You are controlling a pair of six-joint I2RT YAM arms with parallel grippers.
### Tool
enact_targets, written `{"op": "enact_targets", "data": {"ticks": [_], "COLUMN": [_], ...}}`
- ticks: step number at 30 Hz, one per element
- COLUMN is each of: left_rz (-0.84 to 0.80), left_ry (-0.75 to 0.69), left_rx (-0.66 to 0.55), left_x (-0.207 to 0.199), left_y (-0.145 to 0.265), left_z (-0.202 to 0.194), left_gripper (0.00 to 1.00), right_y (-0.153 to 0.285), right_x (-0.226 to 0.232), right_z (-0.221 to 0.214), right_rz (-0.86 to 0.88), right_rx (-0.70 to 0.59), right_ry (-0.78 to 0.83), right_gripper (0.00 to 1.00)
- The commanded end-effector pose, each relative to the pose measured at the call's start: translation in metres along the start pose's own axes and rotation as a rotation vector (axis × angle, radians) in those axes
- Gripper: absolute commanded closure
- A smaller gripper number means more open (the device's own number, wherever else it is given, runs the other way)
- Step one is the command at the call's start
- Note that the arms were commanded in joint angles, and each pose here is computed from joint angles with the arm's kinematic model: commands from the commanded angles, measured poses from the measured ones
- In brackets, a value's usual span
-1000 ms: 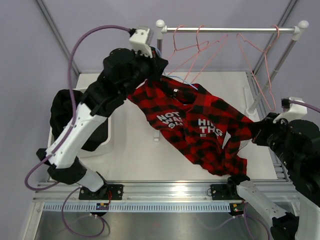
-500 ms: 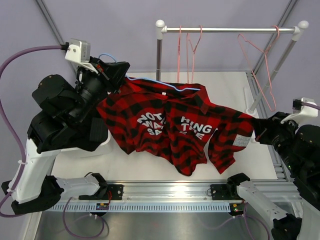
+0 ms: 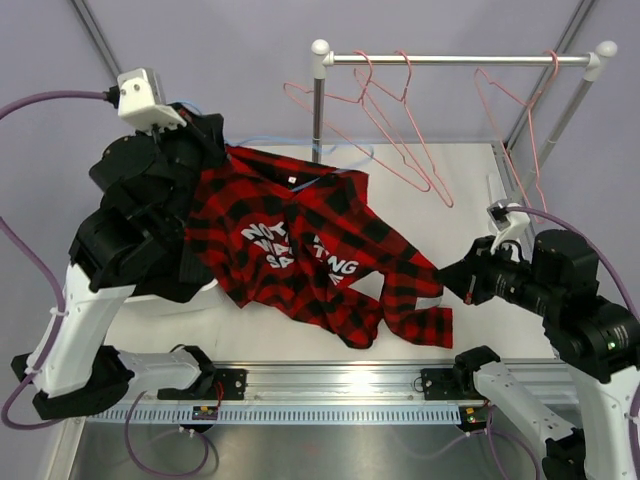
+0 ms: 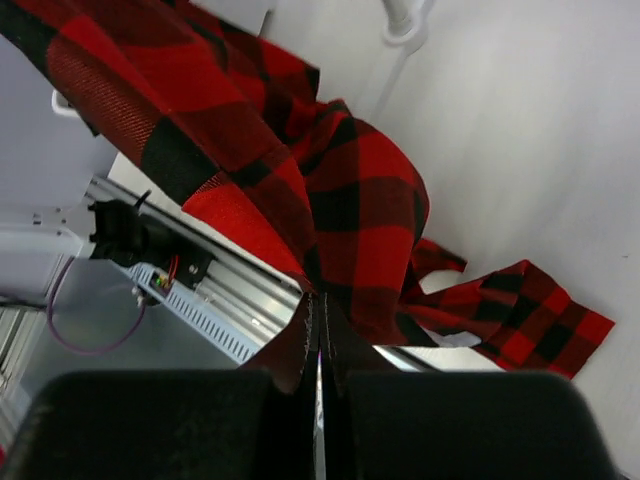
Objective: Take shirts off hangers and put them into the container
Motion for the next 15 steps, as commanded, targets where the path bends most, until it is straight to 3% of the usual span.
{"op": "enact_targets", "data": {"ticks": [1,6,10,11,12,15], "left_rz": [0.164,0.239,0.128,0.086,0.034,-0.218], "left_ry": [0.059,0.034,0.073,0.068,0.061,-0.001], "left_rx": [-0.054,-0.086,-0.105,-0.097,-0.096,-0.018], "left_x": [0.009,0.011,0.000,-0.006,-0.010,-0.046], "left_y": [-0.025,-0.030,-0.022,-0.020,-0.015,-0.005], "left_z": [0.020,0.033,0.049,0.048,0.049,0.026], "left_gripper": [1.00,1.00,1.00,1.00,1.00,1.00], "right_y": [0.003,-0.012,-0.021,-0.015,-0.010,0.015], "right_x": [0.012,-0.020,-0.031,-0.029,-0.032,0.003], "right_z": [-0.018,-0.020,-0.021,-0.011,0.000,0.034], "right_rz": [0.091,-0.082,-0.125,-0.137,-0.172,-0.073], "right_rx": [0.105,0.121,0.112,0.066,0.019,-0.090], "right_ry": [0.021,-0.046,-0.057,-0.042,-0.028,0.050], "right_gripper": [1.00,1.00,1.00,0.77,0.63,0.47]}}
Point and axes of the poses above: each gripper's point midway between its finger pads, its own y axis back along the fingers, its own x axis along the line the jaws close on, z = x × y, the point moved 1 cm from there along y, back along the fingers, and after that the axes turned 9 degrees about -y, right-handed, at the moved point
